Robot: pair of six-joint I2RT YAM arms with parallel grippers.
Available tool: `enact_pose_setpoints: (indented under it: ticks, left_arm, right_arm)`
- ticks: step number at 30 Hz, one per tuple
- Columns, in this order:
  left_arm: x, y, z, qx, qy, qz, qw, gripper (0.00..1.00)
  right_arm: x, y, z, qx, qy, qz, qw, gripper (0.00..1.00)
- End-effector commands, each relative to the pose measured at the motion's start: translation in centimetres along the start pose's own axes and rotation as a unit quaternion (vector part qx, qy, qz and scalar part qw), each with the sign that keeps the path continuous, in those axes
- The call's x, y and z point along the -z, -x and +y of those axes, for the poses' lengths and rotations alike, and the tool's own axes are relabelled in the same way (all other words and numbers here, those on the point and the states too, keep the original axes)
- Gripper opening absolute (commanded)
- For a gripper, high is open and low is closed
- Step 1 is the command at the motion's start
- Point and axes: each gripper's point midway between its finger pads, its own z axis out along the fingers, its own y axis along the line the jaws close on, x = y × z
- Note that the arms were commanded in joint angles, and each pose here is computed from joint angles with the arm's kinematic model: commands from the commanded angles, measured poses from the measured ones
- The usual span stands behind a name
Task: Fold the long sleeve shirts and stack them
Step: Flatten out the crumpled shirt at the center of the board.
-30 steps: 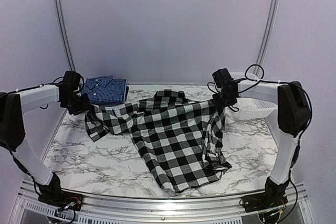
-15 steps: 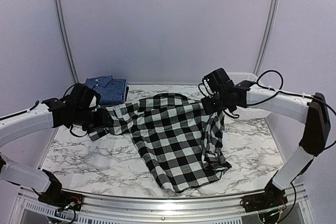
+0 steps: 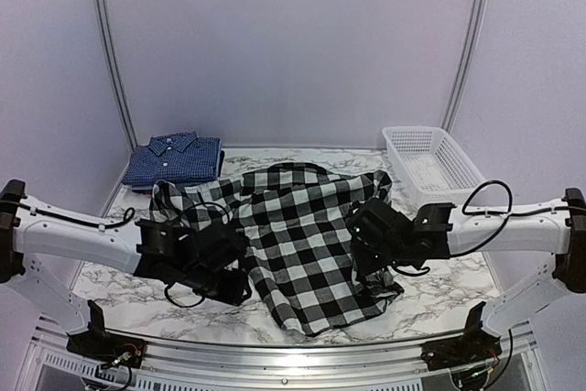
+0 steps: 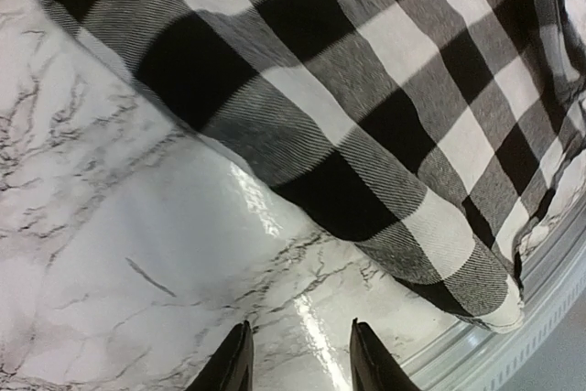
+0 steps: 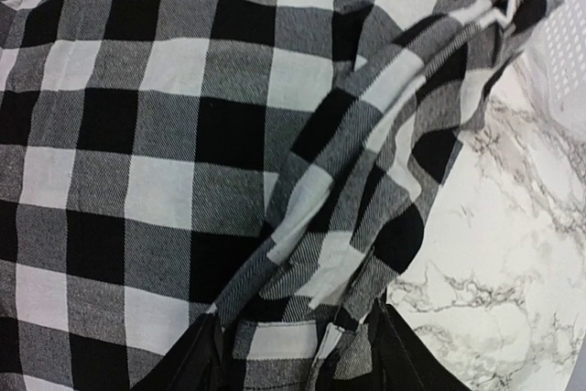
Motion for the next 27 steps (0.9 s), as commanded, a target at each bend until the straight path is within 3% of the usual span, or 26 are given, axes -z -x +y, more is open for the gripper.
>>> enact_pose_setpoints:
  ticks: [1,9,12,17,21,27]
  left_arm:
    - [-1.0,0.0,-3.8,-0.049,0.003,-0.014,0.999,0.36]
    - [-5.2,-0.7,-7.3,-0.097,0.021,0.013,0.995,0.36]
    - [-6.3,-1.3,-6.5,-0.093,0.047,0.025,0.994,0.28]
    - [-6.9,-2.7,-5.4,-0.094,0.056,0.048,0.993,0.24]
    - [-7.4,-4.4,-4.2,-0.097,0.061,0.079,0.99,0.11]
    - [-5.3,-6.6,-1.2,-0.097,0.076,0.107,0.987,0.01]
  right_arm:
    - [0.9,-1.0,-0.9,-0.049,-0.01,-0.007,0.999,0.51]
    - [1.2,-1.2,-2.0,-0.045,-0.029,-0.017,0.998,0.52]
    - [1.1,-1.0,-2.2,-0.039,-0.036,-0.02,0.998,0.53]
    - [0.0,-0.9,-2.1,-0.034,-0.035,-0.018,0.999,0.55]
    - [-1.1,-0.8,-2.1,-0.035,-0.03,-0.009,0.999,0.55]
    - [-1.5,-1.5,-2.6,-0.059,-0.007,0.0,0.998,0.55]
